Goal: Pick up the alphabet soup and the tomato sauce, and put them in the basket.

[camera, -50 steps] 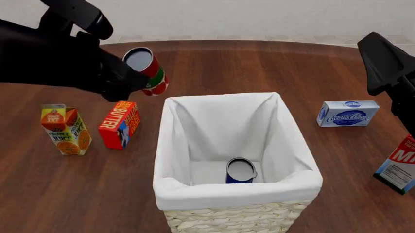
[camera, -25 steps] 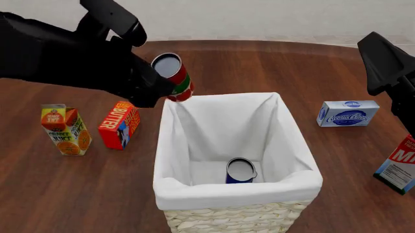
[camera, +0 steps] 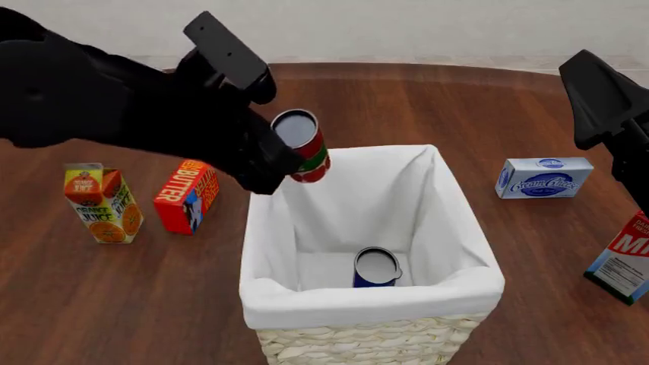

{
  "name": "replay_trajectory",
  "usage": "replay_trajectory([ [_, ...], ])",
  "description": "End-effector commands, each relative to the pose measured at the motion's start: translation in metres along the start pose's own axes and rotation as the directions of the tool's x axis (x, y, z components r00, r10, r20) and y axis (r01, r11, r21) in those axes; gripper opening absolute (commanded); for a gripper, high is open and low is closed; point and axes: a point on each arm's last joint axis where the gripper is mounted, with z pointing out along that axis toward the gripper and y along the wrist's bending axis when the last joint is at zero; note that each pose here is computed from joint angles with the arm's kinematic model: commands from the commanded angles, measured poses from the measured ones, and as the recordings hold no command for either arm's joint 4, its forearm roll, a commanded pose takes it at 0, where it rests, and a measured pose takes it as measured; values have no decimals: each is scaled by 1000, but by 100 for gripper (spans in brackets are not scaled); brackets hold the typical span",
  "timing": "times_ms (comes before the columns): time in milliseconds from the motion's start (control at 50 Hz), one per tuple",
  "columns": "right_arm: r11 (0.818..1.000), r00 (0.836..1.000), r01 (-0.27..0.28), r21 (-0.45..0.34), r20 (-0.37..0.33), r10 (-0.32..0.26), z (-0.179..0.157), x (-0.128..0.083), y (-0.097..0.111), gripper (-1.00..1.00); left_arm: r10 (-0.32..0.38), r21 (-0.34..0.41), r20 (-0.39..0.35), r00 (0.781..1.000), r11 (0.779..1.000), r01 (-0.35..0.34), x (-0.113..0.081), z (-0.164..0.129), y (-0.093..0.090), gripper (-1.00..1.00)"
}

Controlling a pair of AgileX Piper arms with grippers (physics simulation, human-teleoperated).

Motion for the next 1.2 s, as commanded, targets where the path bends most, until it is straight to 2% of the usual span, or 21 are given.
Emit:
replay_trajectory([
  [20,1000,1000,0,0,0,0,0,0,0,100,40,26,-21,999,999,-39,2,12,-8,-100],
  [420,1000,1000,0,0,0,0,0,0,0,100,59,54,-85,995,997,-55,11,31,-14,-100],
  [720,1000,1000,0,0,0,0,0,0,0,100,105,82,-157,982,992,-93,24,47,-18,-100],
  [1180,1000,1000,0,0,0,0,0,0,0,100,123,94,-178,976,990,-107,27,57,-20,-100],
  [1200,1000,1000,0,0,0,0,0,0,0,100,123,91,-179,976,990,-108,27,57,-18,100],
])
